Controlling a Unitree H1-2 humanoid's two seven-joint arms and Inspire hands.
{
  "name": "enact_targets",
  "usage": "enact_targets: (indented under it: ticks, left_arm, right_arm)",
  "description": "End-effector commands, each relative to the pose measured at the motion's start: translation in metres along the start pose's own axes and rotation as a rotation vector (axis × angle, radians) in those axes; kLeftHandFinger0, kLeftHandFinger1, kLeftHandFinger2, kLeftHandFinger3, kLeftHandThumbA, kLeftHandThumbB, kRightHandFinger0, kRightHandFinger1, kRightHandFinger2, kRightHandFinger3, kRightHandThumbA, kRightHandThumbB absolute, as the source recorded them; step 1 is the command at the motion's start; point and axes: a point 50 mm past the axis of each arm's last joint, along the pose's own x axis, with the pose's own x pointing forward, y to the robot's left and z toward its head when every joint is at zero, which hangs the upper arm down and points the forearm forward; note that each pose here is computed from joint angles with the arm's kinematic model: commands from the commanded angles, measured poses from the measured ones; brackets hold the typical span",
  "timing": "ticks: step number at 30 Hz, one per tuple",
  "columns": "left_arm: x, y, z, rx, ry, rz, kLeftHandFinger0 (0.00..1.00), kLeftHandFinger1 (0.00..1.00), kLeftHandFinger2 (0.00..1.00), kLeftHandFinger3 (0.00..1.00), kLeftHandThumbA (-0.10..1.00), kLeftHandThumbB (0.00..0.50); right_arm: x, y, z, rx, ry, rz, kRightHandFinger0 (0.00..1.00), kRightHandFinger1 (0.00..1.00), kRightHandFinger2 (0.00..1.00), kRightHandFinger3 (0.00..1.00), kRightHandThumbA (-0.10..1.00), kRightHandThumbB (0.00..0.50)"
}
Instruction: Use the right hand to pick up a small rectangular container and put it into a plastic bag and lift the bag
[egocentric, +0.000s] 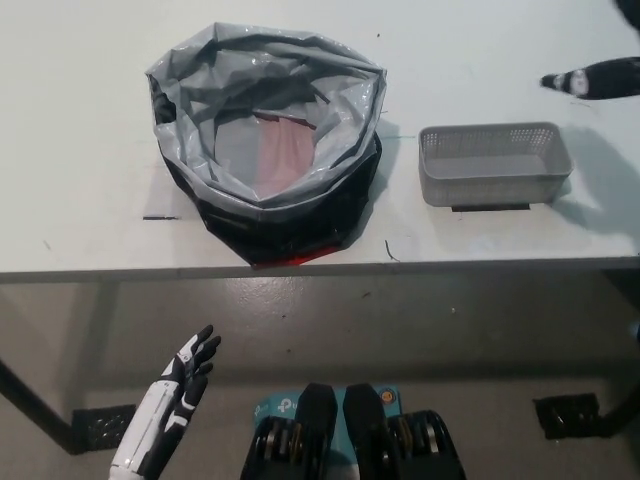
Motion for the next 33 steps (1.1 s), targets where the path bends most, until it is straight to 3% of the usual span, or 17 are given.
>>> enact_targets:
  ticks: [1,5,6,11,23,33]
  left_arm:
    - [0.007,0.001,0.017,0.045,-0.088,-0.041,1.0,1.0,1.0,1.0,0.97,0.26]
    - [0.004,0.001,0.015,0.046,-0.08,-0.037,1.0,1.0,1.0,1.0,0.96,0.262]
    - [0.004,0.001,0.014,0.046,-0.083,-0.036,1.0,1.0,1.0,1.0,0.96,0.262]
    - [0.003,0.002,0.012,0.039,-0.078,-0.035,1.0,1.0,1.0,1.0,0.96,0.283]
    - [0.0,0.002,0.009,0.033,-0.073,-0.036,1.0,1.0,1.0,1.0,0.95,0.287]
    - [-0.001,0.005,0.008,0.041,-0.087,-0.035,1.0,1.0,1.0,1.0,0.94,0.28]
  right_arm:
    - [0.058,-0.044,0.02,-0.116,0.218,0.363,1.0,1.0,1.0,1.0,0.93,0.487]
    - [0.08,-0.031,0.024,-0.089,0.315,0.531,1.0,1.0,1.0,1.0,0.93,0.5]
    - [0.085,-0.027,0.025,-0.115,0.32,0.582,1.0,1.0,1.0,1.0,0.97,0.5]
    - [0.095,-0.01,0.031,-0.156,0.321,0.726,1.0,1.0,1.0,1.0,1.0,0.488]
    - [0.114,0.022,0.035,-0.371,0.38,0.808,1.0,1.0,1.0,1.0,1.0,0.5]
    - [0.127,0.026,0.043,-0.493,0.431,0.75,1.0,1.0,1.0,1.0,1.0,0.5]
